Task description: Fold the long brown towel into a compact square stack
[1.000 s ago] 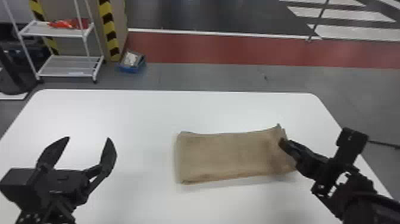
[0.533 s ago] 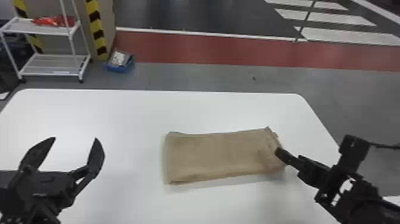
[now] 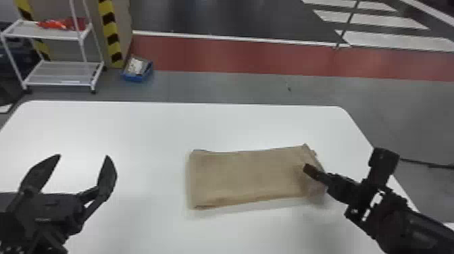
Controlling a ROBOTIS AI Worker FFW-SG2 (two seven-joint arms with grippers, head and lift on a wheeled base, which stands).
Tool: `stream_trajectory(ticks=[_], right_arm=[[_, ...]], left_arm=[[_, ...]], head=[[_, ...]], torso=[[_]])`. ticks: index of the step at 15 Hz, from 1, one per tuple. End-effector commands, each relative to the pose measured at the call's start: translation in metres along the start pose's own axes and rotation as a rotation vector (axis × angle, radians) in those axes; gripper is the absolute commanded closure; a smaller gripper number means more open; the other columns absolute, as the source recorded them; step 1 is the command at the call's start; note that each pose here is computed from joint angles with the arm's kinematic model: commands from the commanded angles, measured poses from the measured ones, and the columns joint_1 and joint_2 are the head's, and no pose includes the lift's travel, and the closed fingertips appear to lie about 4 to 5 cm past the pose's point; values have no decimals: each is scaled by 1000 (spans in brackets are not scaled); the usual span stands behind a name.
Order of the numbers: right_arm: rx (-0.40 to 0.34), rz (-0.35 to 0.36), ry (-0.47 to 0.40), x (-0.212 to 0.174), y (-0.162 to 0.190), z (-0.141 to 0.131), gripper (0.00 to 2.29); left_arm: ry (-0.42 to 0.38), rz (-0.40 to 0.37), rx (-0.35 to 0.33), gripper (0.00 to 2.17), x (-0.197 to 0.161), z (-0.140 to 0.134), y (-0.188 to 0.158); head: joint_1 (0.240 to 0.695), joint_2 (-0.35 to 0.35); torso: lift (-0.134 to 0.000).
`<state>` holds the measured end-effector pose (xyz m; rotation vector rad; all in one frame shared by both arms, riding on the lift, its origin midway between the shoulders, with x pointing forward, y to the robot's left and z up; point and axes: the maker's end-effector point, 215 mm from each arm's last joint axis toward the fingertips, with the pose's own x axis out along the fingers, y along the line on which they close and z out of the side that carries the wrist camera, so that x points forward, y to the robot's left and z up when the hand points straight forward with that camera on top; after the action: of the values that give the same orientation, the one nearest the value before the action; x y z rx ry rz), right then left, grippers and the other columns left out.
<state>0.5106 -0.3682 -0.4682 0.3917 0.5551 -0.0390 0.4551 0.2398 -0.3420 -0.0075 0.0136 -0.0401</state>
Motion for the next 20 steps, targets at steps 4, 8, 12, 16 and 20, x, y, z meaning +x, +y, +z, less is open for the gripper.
stream_trajectory(ticks=[4,8,12,16,20], right_arm=[[-13,35,24,3,8,-8,1487],[1,39,31,-4,2,-15,2017],[10,118,-42,-27,27,10,2020],[13,227,-130,-58,77,48,2017],[-89,369,-139,-70,176,49,2017]], left_arm=[[3,7,0,49,-1,-1,3],[9,7,0,49,-1,-4,3],[7,5,-6,53,-2,-4,3],[10,5,-6,53,-3,-5,3],[13,3,-7,53,-4,-7,2]], head=[[695,-136],[695,-132],[695,-133],[695,-116],[695,-62]], torso=[[-115],[-115],[-115],[-115],[-115]])
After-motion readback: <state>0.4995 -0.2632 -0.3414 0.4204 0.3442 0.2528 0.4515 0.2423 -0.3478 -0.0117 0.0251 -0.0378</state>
